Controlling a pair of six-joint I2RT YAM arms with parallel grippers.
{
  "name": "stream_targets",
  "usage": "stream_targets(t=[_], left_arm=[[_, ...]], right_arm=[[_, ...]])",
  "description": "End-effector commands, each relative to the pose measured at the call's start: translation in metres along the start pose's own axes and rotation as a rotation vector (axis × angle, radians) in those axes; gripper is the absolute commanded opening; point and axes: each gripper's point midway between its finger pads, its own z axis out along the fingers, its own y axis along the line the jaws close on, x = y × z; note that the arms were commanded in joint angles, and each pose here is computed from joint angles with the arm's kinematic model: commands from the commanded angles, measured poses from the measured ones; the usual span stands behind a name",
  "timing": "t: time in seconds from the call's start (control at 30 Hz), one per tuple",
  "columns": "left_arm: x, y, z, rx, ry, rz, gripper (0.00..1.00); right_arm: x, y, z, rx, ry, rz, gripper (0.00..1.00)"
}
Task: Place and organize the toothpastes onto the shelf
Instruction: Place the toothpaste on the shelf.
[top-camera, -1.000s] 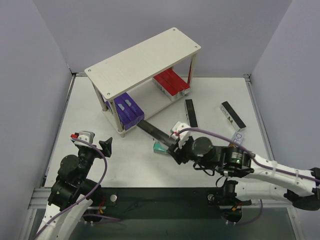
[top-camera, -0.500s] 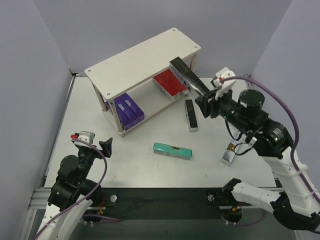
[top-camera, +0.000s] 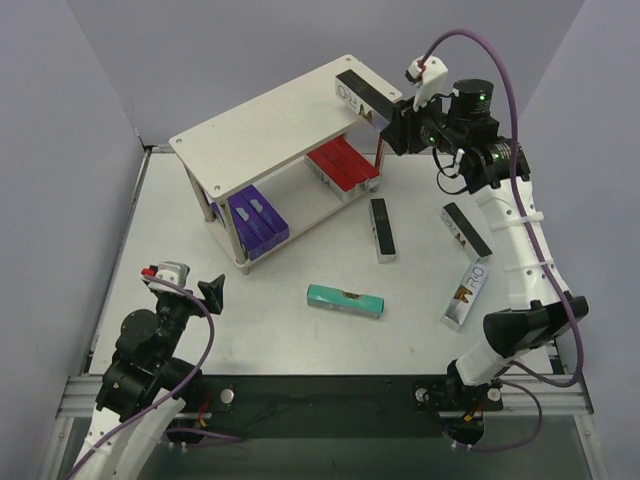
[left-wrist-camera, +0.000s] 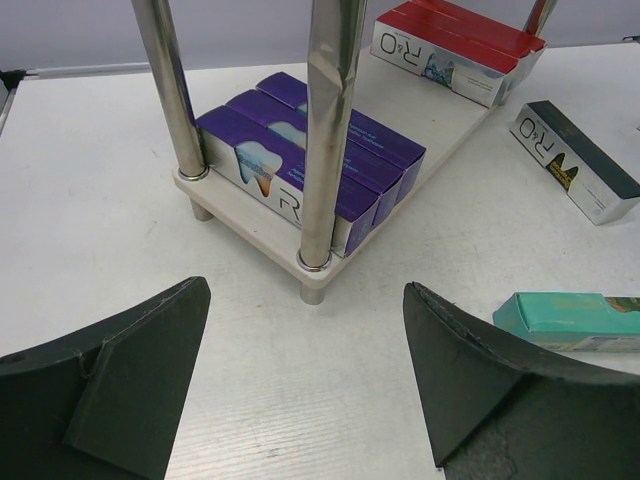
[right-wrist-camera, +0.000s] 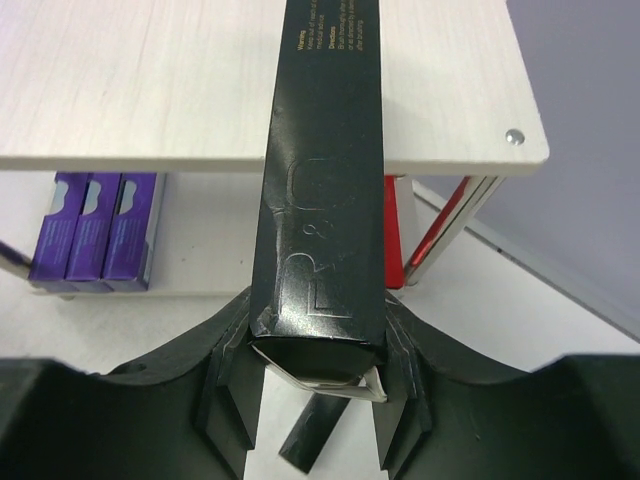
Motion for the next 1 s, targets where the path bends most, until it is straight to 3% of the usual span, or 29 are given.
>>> stream_targets(t=[0.0, 0.17, 0.47, 0.97], left_arm=[[-0.013, 0.001, 0.0, -0.011, -0.044, -0.014, 0.89], [-0.012, 0.002, 0.001, -0.016, -0.04, -0.016, 0.89], [-0.008, -0.002, 0.004, 0.004, -0.021, -0.013, 0.88], [-0.006, -0.005, 0.006, 0.023, -0.011, -0.009, 0.88]], right_arm=[[-0.06, -0.015, 0.017, -0.027, -0.196, -0.041, 0.19], [-0.059, -0.04, 0.064, -0.022, -0.201, -0.046, 0.2], [-0.064, -0.069, 0.107, -0.034, -0.277, -0.059, 0.21], [-0.044, -0.078, 0.126, -0.081, -0.264, -0.07, 0.3]])
